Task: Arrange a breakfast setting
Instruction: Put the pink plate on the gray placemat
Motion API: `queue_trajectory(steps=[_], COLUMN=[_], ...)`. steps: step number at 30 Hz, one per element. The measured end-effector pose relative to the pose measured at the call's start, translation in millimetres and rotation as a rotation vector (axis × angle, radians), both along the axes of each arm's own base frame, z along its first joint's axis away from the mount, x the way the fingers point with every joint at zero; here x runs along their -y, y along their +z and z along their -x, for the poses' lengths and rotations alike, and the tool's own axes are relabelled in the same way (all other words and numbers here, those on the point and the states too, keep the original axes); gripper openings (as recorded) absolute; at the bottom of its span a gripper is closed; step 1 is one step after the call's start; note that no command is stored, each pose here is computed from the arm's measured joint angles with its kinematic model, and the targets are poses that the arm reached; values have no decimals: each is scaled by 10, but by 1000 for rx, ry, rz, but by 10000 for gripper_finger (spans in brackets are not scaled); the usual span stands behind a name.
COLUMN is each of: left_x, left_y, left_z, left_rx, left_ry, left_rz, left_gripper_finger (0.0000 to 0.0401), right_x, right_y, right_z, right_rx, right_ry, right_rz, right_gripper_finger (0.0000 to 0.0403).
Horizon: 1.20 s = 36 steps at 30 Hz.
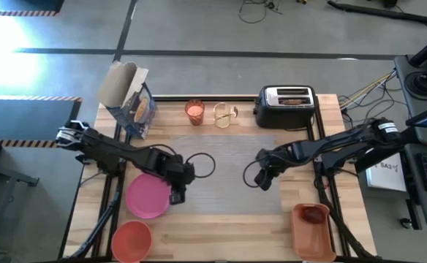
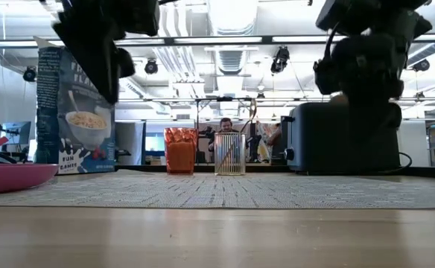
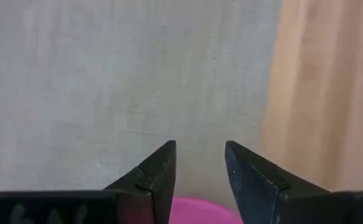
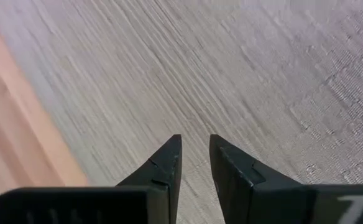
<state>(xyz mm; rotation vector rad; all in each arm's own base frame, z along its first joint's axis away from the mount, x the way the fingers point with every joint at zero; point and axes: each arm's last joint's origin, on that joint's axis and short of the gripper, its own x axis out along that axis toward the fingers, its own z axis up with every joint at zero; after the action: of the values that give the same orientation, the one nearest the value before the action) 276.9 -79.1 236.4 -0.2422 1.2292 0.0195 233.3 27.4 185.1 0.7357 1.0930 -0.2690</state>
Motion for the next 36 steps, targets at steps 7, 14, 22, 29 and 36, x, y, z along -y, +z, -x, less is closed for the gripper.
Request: queue_trajectory(steps=[7, 14, 22, 29, 36], left_x=[249, 391, 434, 580, 672], left_y=[-13, -55, -241, -351, -610], left_z=[147, 261, 287, 304, 255], left_rx=[-126, -232, -339, -382, -424], left_ry=[95, 206, 494, 557, 585], left_rz=[146, 164, 143, 135, 49], left_gripper_finger=[123, 123, 123, 123, 123], right_x=[2, -8, -20, -32, -33], right_y=[57, 51, 45, 16, -2], right_z=[-54, -129, -123, -133, -138], right_rx=[90, 152, 150, 146, 138], right_ry=[17, 80, 121, 166, 169], right_rz=[28, 59, 77, 99, 102], right_gripper_finger=[90, 120, 139, 137, 137])
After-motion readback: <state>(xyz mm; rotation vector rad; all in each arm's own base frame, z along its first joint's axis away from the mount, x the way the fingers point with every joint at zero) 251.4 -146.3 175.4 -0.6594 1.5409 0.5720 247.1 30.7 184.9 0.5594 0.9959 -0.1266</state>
